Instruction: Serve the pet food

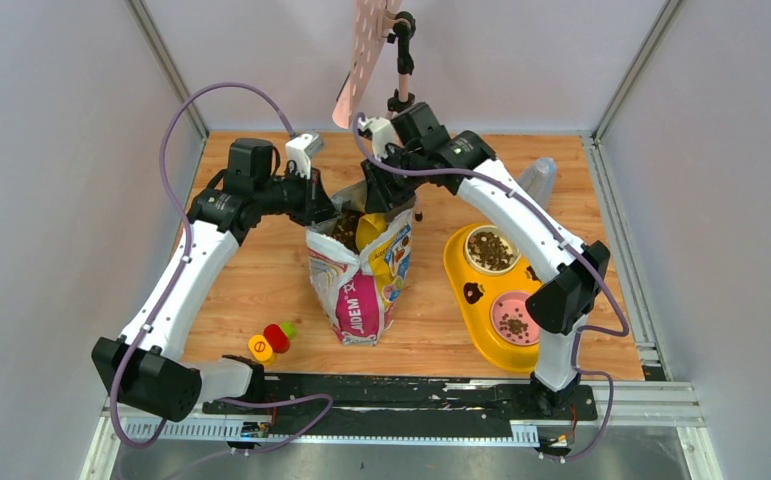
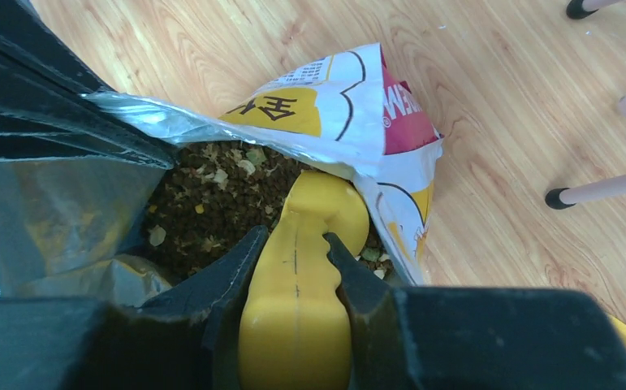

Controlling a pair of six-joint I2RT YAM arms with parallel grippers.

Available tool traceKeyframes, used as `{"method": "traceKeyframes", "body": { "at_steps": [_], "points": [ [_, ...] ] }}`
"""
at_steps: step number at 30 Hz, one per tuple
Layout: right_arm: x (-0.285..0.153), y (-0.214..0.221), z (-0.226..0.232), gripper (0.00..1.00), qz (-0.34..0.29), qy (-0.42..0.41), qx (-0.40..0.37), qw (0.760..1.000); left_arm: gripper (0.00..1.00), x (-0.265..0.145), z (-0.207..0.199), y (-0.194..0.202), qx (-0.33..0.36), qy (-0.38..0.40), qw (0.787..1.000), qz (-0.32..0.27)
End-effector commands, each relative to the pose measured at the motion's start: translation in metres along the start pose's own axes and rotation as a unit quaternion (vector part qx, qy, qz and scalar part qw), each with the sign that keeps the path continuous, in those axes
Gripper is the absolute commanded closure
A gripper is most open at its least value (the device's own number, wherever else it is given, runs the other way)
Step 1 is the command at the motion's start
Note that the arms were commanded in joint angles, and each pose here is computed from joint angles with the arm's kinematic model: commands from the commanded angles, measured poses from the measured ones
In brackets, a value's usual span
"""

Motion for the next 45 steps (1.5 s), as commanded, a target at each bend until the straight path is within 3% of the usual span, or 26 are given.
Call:
{"method": "traceKeyframes", "body": {
  "at_steps": [1,7,18,25,36,45],
  "points": [
    [0.001,-0.006,0.006,1.00,-0.026,0.042,-0.019,0.999,1.00,-0.040,-0.038,-0.068,0.102,0.045,0.982,-0.152],
    [0.026,0.024,0.001,1.00,0.026,0.052,-0.048,0.997,1.00,-0.043,-0.038,-0.068,0.114,0.035,0.981,-0.154],
    [0.040,0.060,-0.002,1.00,0.082,0.028,-0.025,0.996,1.00,-0.043,-0.035,-0.063,0.119,0.025,0.982,-0.146],
    [0.036,0.071,0.014,1.00,0.110,-0.052,0.003,0.993,1.00,-0.039,-0.031,-0.061,0.120,0.022,0.982,-0.141],
    [0.026,0.065,0.028,1.00,0.132,-0.167,0.055,0.975,1.00,-0.038,-0.022,-0.056,0.143,-0.003,0.982,-0.125],
    [0.007,0.033,0.029,1.00,0.094,-0.202,0.070,0.972,1.00,-0.038,-0.020,-0.056,0.147,-0.007,0.982,-0.119]
  ]
}}
Point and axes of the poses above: each gripper's point midway between its finger pads, its own x axis out along the fingers, its own z axis along the line the jaws close on, y = z × x, the point moved 4 cm from there along -x, back along the fingers, and after that the axes turned 14 degrees about x, right-handed, at the moved point
